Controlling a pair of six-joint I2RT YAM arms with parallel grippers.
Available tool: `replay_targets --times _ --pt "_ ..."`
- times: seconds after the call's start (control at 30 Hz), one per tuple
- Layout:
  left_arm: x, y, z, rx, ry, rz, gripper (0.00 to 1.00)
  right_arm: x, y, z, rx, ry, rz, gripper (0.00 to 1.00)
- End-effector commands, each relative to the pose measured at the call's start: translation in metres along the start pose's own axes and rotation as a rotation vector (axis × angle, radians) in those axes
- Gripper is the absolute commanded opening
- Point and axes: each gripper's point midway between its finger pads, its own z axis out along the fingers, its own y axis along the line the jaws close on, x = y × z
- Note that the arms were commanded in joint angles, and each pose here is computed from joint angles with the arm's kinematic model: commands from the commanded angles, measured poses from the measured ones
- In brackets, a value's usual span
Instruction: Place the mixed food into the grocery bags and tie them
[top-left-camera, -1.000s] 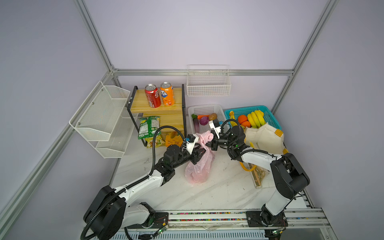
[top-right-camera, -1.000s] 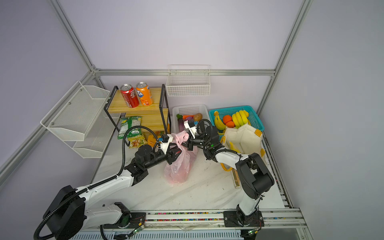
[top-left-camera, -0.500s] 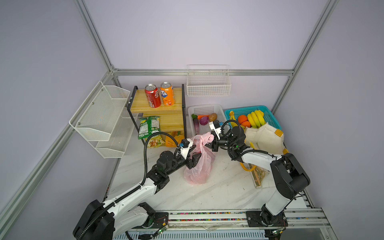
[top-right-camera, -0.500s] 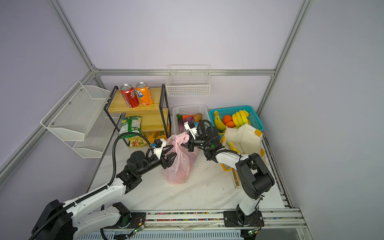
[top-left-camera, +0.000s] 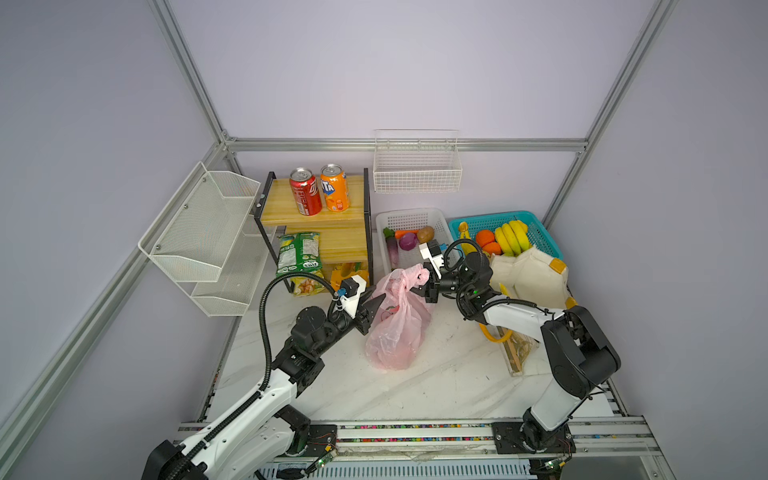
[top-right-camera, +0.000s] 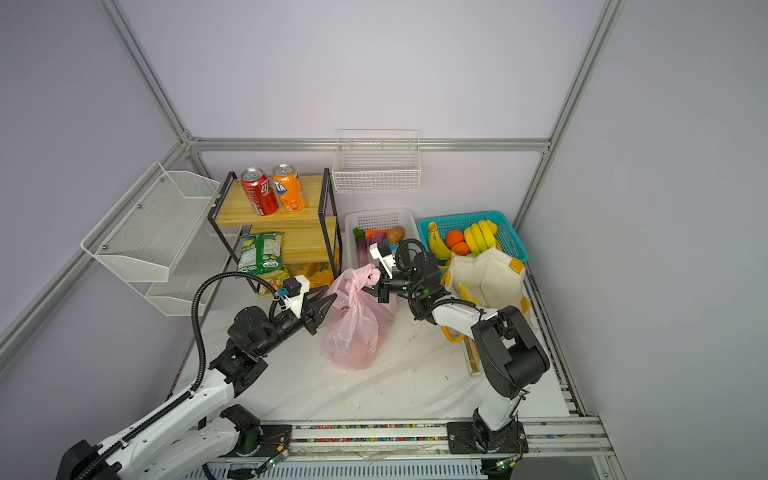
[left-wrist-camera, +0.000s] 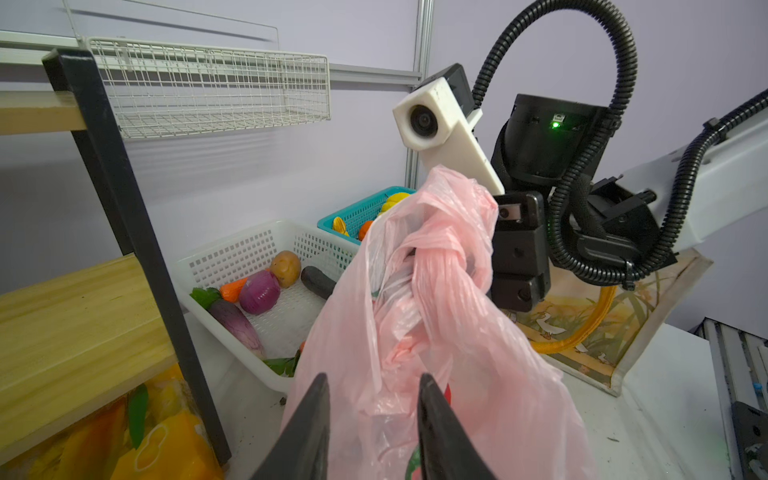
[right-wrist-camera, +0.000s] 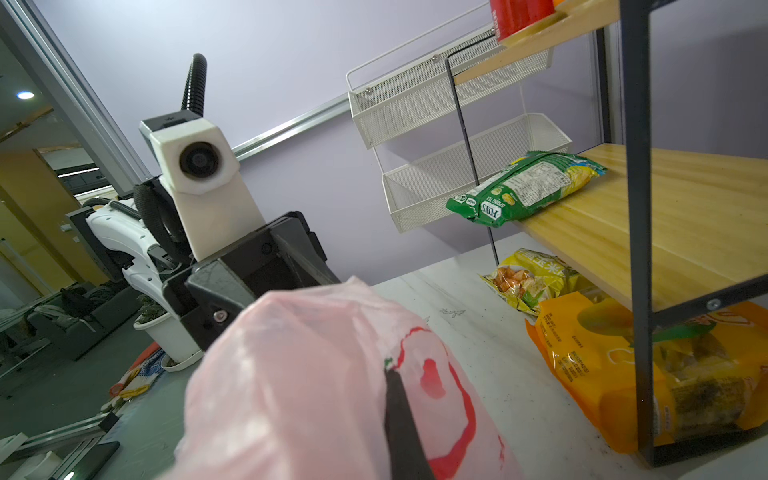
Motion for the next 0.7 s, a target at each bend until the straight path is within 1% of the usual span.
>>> replay_targets --times 0.0,0.07,0.23,0.4,0.5,0.67 --pt "-0.024 -0.01 0.008 0.075 -0.037 0.065 0.34 -0.014 0.009 0.0 -0.035 -0.021 -0.069 0.0" --pt "-0.024 -0.016 0.011 0.113 -0.03 0.082 0.33 -0.015 0.009 0.0 -0.035 -0.021 -0.068 0.0" --pt "-0.02 -0.021 0.012 0.145 -0.039 0.112 0.32 -0.014 0.007 0.0 -0.03 -0.02 -0.061 0.0" --pt "-0.025 -0.027 0.003 0.163 -0.075 0.136 0.32 -0.014 0.006 0.001 -0.026 -0.019 -0.059 0.0" --pt "-0.024 -0.036 -0.002 0.21 -0.092 0.139 0.32 -0.014 0.005 0.001 -0.023 -0.016 -0.06 0.0" --pt "-0.024 -0.041 0.001 0.247 -0.094 0.146 0.31 -0.014 0.005 0.001 -0.021 -0.012 -0.064 0.0"
